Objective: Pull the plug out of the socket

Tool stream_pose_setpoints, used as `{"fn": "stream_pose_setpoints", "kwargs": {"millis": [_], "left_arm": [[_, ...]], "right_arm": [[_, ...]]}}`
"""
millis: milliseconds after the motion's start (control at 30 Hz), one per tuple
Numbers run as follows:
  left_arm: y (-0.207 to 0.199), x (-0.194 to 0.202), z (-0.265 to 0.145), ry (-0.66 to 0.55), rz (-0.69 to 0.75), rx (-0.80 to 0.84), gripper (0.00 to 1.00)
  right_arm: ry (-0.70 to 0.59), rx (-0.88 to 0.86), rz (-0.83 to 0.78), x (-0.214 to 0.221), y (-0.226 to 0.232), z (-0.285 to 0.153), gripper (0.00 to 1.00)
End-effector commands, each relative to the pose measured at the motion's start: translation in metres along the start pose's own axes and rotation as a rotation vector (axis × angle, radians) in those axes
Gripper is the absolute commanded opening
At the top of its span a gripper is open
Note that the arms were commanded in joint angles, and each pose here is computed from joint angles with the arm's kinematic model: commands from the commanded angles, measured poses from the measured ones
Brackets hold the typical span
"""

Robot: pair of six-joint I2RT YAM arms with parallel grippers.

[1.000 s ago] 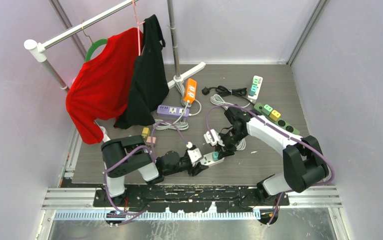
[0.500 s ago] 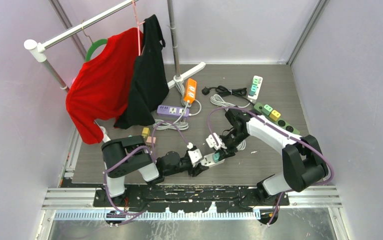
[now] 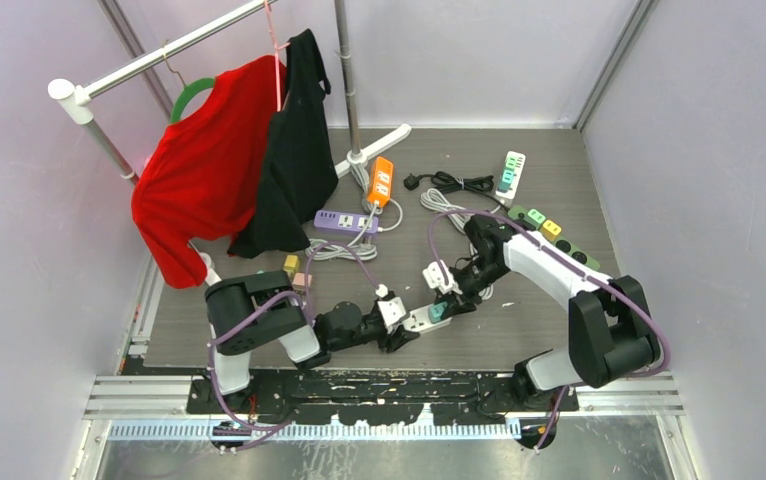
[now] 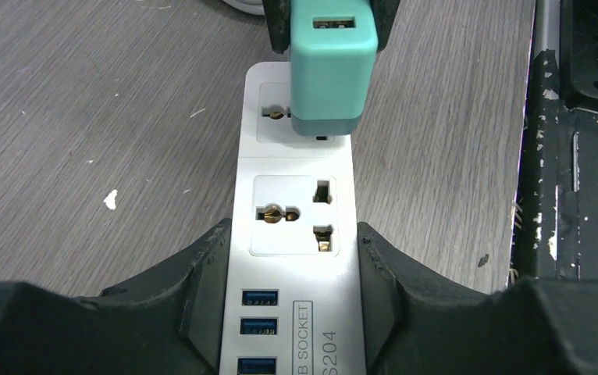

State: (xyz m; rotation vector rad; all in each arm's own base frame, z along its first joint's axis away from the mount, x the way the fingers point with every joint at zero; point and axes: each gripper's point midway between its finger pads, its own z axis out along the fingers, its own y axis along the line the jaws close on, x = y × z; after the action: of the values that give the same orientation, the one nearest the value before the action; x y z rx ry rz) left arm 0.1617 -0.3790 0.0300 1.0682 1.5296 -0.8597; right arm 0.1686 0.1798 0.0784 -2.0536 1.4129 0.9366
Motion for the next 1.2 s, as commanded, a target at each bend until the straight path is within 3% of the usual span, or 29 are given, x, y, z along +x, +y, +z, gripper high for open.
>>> {"fn": "stream_pose_setpoints", "kwargs": {"millis": [0, 233, 500, 867, 933, 1000, 1067, 1167], "left_arm": [[0.002, 0.017, -0.003, 0.055, 0.007, -0.007, 0.0], [0.003, 0.017, -0.003, 0.055, 0.005, -0.009, 0.0], [0.003, 0.018, -0.002, 0.057, 0.006, -0.01, 0.0], [0.003, 0.015, -0.003, 0.051, 0.005, -0.011, 0.02], [0.003, 0.011, -0.003, 0.04, 0.002, -0.013, 0.23], [0.004, 0.002, -0.005, 0.018, -0.013, -0.022, 0.55], [0.01, -0.009, -0.009, -0.003, -0.047, -0.063, 0.77], [0.013, -0.022, -0.014, -0.012, -0.093, -0.094, 0.86]], "right_arm": [[-0.156, -0.127, -0.076, -0.029, 0.029, 0.006, 0.01], [-0.17, -0.138, -0.087, -0.045, 0.023, 0.022, 0.01], [-0.193, -0.081, -0.009, -0.056, 0.016, -0.009, 0.01], [-0.257, -0.058, 0.118, -0.067, 0.007, -0.017, 0.01], [-0.277, -0.036, 0.206, -0.072, -0.002, -0.018, 0.01], [-0.295, -0.01, 0.309, -0.076, -0.013, -0.019, 0.01], [-0.3, 0.027, 0.434, -0.077, -0.026, -0.021, 0.01], [-0.296, 0.105, 0.613, -0.073, -0.048, -0.025, 0.01]]}}
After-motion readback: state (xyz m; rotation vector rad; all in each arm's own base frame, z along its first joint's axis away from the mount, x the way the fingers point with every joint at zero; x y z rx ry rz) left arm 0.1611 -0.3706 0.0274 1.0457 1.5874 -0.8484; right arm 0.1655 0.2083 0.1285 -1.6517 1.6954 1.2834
